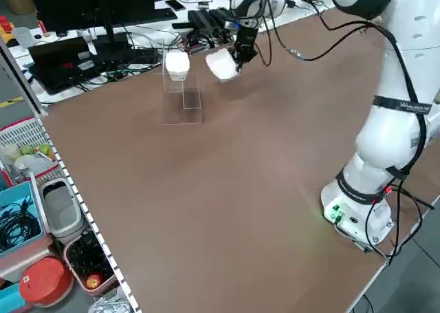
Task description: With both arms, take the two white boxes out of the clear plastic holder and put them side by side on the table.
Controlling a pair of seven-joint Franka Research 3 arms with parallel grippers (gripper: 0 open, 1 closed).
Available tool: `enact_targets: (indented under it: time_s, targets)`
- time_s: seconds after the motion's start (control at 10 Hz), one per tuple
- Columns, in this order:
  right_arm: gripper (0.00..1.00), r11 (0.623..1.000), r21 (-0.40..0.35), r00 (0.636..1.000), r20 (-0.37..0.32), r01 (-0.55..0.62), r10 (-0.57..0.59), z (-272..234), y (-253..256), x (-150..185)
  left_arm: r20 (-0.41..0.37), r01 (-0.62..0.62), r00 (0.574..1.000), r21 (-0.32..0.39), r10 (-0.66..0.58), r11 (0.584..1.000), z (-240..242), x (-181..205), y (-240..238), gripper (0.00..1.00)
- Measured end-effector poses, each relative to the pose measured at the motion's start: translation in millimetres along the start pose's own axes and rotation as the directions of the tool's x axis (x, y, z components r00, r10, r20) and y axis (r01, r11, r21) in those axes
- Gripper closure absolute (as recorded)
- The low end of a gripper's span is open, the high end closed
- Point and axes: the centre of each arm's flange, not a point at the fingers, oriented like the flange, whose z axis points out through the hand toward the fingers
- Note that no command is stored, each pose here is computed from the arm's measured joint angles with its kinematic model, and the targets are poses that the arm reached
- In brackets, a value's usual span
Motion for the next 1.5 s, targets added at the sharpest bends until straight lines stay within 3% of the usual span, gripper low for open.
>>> enact_targets:
  time_s: [0.4, 0.8, 1.1, 1.3, 1.5]
  targets:
    - [0.0, 0.997, 0.017, 0.997, 0.014, -0.074, 0.074, -0.6, -0.9, -0.2, -0.026, 0.215, 0.976, -0.098, -0.218, 0.972, -49.3, 7.4, 129.2, 0.98]
    - [0.0, 0.983, 0.036, 0.984, 0.032, -0.177, 0.176, -1.6, -1.3, 0.9, -0.018, 0.306, 0.95, -0.148, -0.312, 0.94, -44.8, 8.5, 271.8, 0.98]
    - [0.0, 0.976, 0.03, 0.976, 0.035, -0.214, 0.213, 13.3, 3.6, 6.4, -0.035, 0.271, 0.959, -0.188, -0.282, 0.944, -55.2, -14.7, 363.2, 0.98]
    - [0.0, 0.973, 0.019, 0.972, 0.04, -0.231, 0.23, 28.8, 9.7, 11.4, -0.036, 0.241, 0.965, -0.262, -0.259, 0.935, -61.8, -34.2, 412.5, 0.98]
    - [0.0, 0.97, 0.021, 0.969, 0.039, -0.243, 0.242, 30.0, 14.2, 16.6, -0.017, 0.176, 0.982, -0.29, -0.189, 0.941, -46.2, -60.7, 457.6, 0.97]
